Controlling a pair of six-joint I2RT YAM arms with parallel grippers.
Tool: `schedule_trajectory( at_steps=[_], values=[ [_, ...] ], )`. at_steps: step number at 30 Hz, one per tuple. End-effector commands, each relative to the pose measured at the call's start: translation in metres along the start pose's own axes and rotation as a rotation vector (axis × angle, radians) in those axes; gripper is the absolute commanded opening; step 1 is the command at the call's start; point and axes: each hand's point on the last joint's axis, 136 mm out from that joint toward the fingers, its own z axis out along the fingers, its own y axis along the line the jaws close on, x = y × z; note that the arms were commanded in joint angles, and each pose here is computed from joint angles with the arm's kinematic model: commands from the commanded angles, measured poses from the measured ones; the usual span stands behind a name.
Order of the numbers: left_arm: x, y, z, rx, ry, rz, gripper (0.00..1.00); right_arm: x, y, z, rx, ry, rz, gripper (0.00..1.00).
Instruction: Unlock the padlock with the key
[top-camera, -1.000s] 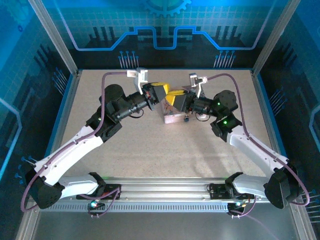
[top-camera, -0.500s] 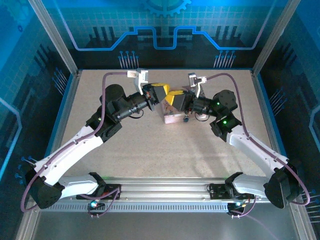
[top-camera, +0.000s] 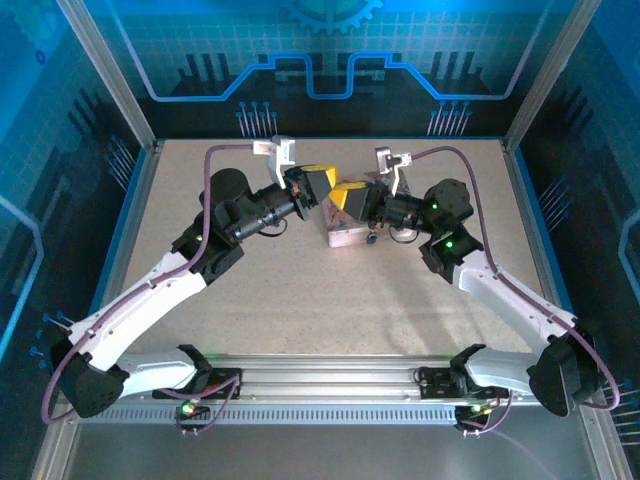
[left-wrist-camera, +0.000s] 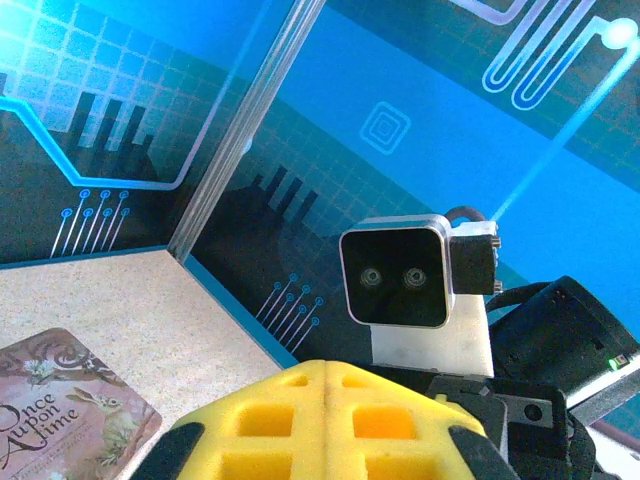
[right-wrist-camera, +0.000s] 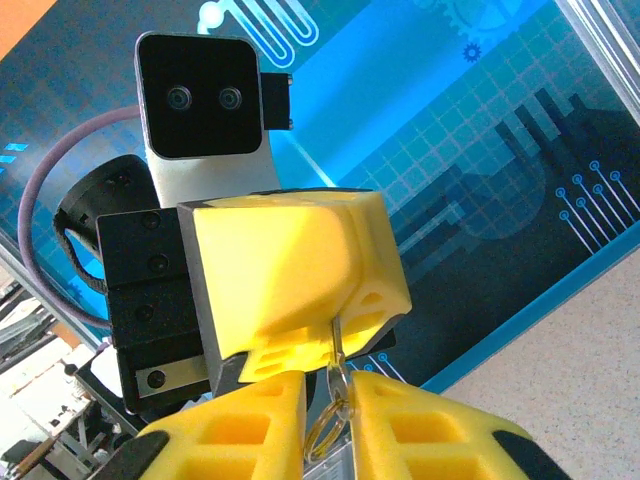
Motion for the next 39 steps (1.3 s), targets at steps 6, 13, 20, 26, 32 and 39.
schedule_trajectory(
  at_steps=[6, 13, 20, 26, 32, 39],
  values=[
    [-0.015, -0.011, -0.007, 0.018, -0.051, 0.016, 0.00, -0.002, 0.003, 0.002, 0.014, -0.010, -0.023, 0.04],
    [-0.012, -0.002, -0.013, -0.033, -0.049, 0.033, 0.49, 0.007, -0.009, -0.011, 0.122, 0.024, -0.055, 0.00],
    [0.006, 0.028, -0.019, -0.166, 0.013, 0.021, 0.75, 0.020, -0.037, -0.048, 0.334, 0.080, -0.069, 0.00],
    [0.040, 0.060, -0.011, -0.259, 0.114, -0.003, 0.79, 0.031, -0.063, -0.094, 0.542, 0.133, -0.035, 0.00],
    [0.085, 0.093, 0.016, -0.328, 0.256, -0.023, 0.79, 0.045, -0.091, -0.147, 0.791, 0.177, 0.035, 0.00],
    [0.142, 0.109, 0.069, -0.330, 0.426, -0.045, 0.80, 0.067, -0.131, -0.225, 1.220, 0.263, 0.092, 0.00]
  ],
)
